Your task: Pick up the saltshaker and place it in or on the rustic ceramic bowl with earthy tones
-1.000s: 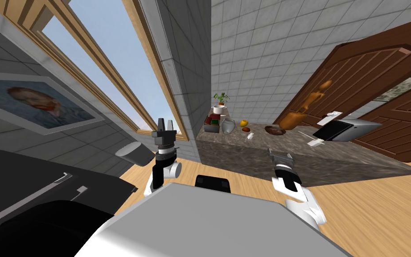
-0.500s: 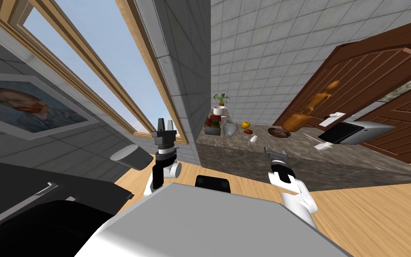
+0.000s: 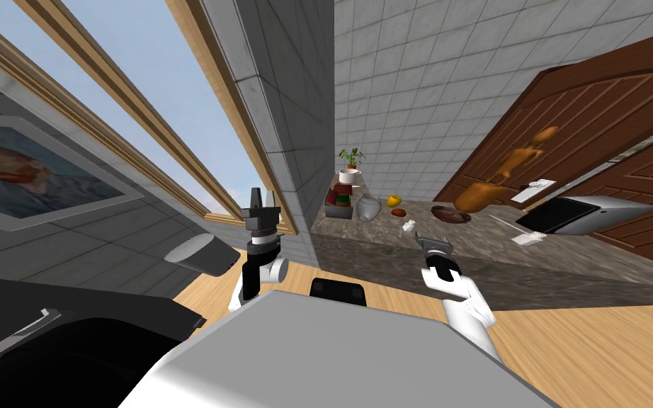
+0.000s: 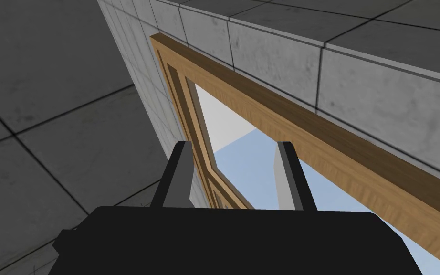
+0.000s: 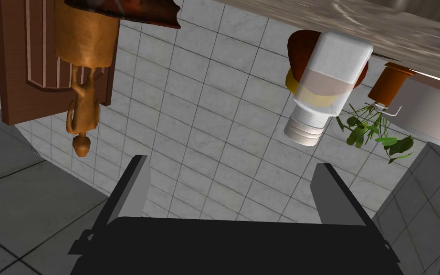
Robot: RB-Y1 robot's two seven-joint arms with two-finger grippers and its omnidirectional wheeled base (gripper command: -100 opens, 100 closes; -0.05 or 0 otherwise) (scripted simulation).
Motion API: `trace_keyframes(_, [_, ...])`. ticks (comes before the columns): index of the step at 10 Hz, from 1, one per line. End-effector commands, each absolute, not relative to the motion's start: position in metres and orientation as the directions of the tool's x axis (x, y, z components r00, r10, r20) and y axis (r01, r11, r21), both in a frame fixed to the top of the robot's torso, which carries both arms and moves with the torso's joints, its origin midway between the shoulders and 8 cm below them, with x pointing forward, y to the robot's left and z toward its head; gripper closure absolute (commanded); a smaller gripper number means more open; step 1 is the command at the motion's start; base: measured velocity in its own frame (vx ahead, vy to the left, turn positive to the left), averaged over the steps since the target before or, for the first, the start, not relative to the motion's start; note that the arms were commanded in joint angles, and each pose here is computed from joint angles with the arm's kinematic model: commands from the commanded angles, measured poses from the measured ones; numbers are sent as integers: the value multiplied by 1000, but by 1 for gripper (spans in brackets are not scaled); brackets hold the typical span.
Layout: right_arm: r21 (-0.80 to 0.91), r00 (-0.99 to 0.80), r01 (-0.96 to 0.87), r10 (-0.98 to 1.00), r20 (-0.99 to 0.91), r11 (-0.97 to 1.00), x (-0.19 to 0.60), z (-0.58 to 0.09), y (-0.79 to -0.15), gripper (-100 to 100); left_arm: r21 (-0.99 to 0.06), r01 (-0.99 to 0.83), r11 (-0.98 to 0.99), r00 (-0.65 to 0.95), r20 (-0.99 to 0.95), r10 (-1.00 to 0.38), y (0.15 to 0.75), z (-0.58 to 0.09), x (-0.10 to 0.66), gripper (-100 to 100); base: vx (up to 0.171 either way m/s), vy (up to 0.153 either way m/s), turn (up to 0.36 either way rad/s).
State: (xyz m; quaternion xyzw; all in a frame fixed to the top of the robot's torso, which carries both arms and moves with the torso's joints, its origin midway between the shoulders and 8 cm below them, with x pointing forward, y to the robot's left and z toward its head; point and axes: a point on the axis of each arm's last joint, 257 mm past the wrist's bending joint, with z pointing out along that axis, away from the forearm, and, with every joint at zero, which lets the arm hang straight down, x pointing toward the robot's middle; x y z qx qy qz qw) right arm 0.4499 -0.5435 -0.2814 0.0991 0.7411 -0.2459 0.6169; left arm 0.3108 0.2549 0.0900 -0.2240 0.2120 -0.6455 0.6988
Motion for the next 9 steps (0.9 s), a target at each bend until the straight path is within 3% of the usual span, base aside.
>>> trace_keyframes(1, [-262,-253,444,-160,-954,857,455,-285,-542,-100,-587,807,66,77,-7,-997,255,90,311,0,146,36,-22])
trace_keyframes(7, [-293,-321,427,-160,-934,855,464,-298,-531,-100,-587,807,66,77,-7,-997,255,90,311,0,112,22,-14])
trace_keyframes(8, [-294,-324,428,-158,-933,855,464,-298,-530,0,-587,807,66,77,-7,-997,255,90,311,0,10,2,1])
trace_keyframes(9, [-294,-324,445,-153,-933,846,465,-297,-537,-100,-587,807,66,77,-7,-997,255,90,311,0,-2,-38,142])
